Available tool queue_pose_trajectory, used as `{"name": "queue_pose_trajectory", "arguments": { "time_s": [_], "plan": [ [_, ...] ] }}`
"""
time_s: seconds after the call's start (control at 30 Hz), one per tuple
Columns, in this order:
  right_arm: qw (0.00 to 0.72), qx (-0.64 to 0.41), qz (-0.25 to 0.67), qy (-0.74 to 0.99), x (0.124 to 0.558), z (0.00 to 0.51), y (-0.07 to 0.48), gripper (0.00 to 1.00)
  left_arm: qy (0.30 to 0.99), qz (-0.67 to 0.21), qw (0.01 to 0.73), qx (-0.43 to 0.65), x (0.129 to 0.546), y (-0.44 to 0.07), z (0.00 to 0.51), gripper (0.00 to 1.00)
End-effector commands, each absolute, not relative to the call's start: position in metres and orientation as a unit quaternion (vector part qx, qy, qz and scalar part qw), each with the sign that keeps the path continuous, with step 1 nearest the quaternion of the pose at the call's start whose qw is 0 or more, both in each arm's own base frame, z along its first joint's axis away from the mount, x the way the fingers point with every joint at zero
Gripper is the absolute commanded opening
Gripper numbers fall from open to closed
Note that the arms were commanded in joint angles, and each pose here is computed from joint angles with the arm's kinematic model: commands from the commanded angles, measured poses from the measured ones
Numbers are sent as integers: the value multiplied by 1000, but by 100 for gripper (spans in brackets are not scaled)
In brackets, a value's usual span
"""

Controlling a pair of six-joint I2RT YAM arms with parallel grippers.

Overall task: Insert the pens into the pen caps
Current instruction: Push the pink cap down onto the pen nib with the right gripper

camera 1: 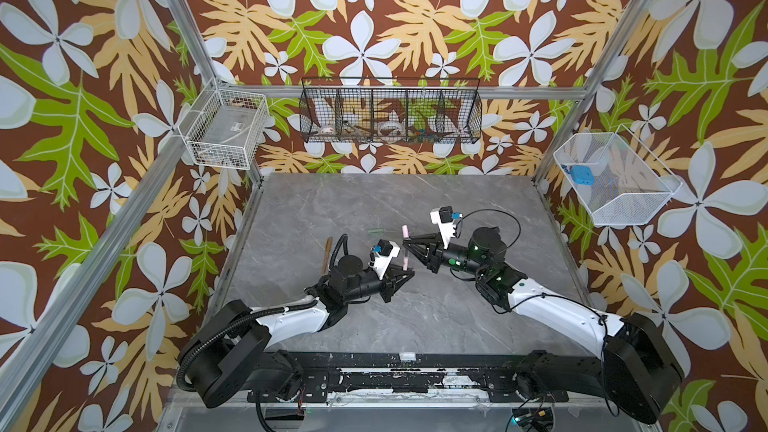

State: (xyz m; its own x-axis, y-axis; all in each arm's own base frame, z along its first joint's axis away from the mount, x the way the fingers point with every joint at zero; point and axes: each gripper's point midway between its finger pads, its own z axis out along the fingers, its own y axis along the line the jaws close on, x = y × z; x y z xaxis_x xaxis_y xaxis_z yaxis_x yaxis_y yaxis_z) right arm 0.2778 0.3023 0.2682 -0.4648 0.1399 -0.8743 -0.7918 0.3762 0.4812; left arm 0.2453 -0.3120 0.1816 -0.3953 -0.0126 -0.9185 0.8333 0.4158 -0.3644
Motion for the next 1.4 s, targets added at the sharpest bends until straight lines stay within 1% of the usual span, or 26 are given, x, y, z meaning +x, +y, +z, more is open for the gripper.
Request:
{"name": "queue_pose_trajectory", "arguments": {
  "time_s": [0.0, 0.27, 0.5, 0.67, 0.8, 0.97, 1.03, 1.17, 1.37],
  "plan": [
    [472, -238, 492, 692, 279, 267, 299, 20, 679, -460, 491, 293, 248, -313, 200, 0],
    [493, -230, 490, 681, 276, 276, 292, 18, 683, -458, 489, 291, 251, -315, 196, 0],
    [496, -233, 476, 688, 274, 275, 287, 18, 690, -453, 482, 295, 252, -317, 189, 0],
    [506, -229, 456, 695, 272, 277, 279, 21, 693, -450, 479, 297, 252, -317, 184, 0],
    [512, -226, 432, 707, 271, 277, 270, 31, 696, -449, 474, 299, 253, -318, 181, 0],
    [506, -226, 421, 718, 274, 290, 261, 55, 698, -447, 473, 301, 252, -318, 179, 0],
    [485, -239, 439, 718, 275, 297, 262, 60, 698, -446, 473, 301, 252, -317, 179, 0],
    [451, -270, 449, 723, 283, 305, 267, 66, 697, -446, 472, 303, 251, -317, 179, 0],
    [386, -311, 485, 720, 291, 300, 287, 68, 696, -448, 472, 303, 250, -316, 180, 0]
  ]
}}
